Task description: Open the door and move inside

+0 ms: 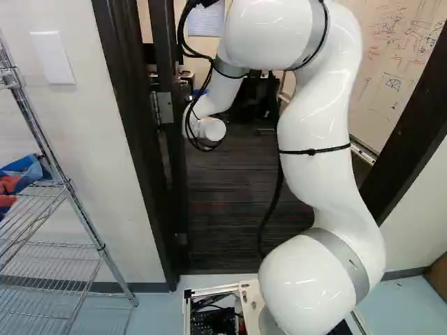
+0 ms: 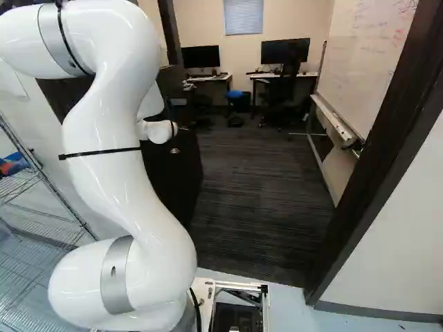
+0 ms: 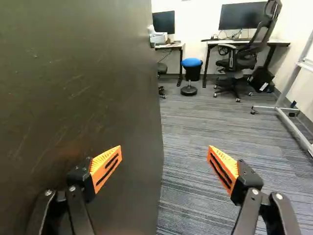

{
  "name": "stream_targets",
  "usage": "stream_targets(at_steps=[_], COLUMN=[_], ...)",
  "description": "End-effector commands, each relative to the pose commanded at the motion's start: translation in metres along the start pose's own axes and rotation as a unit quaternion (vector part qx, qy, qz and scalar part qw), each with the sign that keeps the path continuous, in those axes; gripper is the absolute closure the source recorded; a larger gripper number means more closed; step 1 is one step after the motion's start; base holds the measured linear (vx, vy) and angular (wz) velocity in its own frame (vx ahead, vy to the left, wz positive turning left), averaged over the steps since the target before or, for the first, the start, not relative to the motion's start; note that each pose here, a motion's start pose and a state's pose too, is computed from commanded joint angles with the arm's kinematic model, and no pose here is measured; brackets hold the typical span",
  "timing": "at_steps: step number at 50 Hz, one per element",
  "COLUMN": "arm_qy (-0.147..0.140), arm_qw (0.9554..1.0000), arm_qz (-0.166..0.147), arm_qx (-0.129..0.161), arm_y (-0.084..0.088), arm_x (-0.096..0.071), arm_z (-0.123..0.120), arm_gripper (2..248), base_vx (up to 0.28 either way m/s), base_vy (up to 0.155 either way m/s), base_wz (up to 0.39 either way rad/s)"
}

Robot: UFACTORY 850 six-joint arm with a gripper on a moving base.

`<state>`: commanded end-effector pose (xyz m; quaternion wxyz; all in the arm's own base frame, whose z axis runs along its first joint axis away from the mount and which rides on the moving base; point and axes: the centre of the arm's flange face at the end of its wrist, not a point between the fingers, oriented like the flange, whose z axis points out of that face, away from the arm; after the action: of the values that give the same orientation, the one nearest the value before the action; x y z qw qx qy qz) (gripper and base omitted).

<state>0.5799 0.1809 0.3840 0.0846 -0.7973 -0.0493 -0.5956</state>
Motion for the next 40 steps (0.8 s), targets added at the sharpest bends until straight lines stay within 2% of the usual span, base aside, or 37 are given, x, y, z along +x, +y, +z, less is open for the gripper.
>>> stream_targets(at_steps=[15, 40], arm_qy=[0.001, 0.000], arm_qw=[1.0000, 0.9997], arm_qz=[-0.003, 0.004], arm_qx=[0.004, -0.024], arm_y=[-0.002, 0.034], arm_x=[0.001, 0.002], arm_z=[0.004, -0.004], arm_gripper=[3, 3], base_vx=[0.000, 0.000], base_vy=[0.000, 0.000], base_wz=[0.000, 0.000])
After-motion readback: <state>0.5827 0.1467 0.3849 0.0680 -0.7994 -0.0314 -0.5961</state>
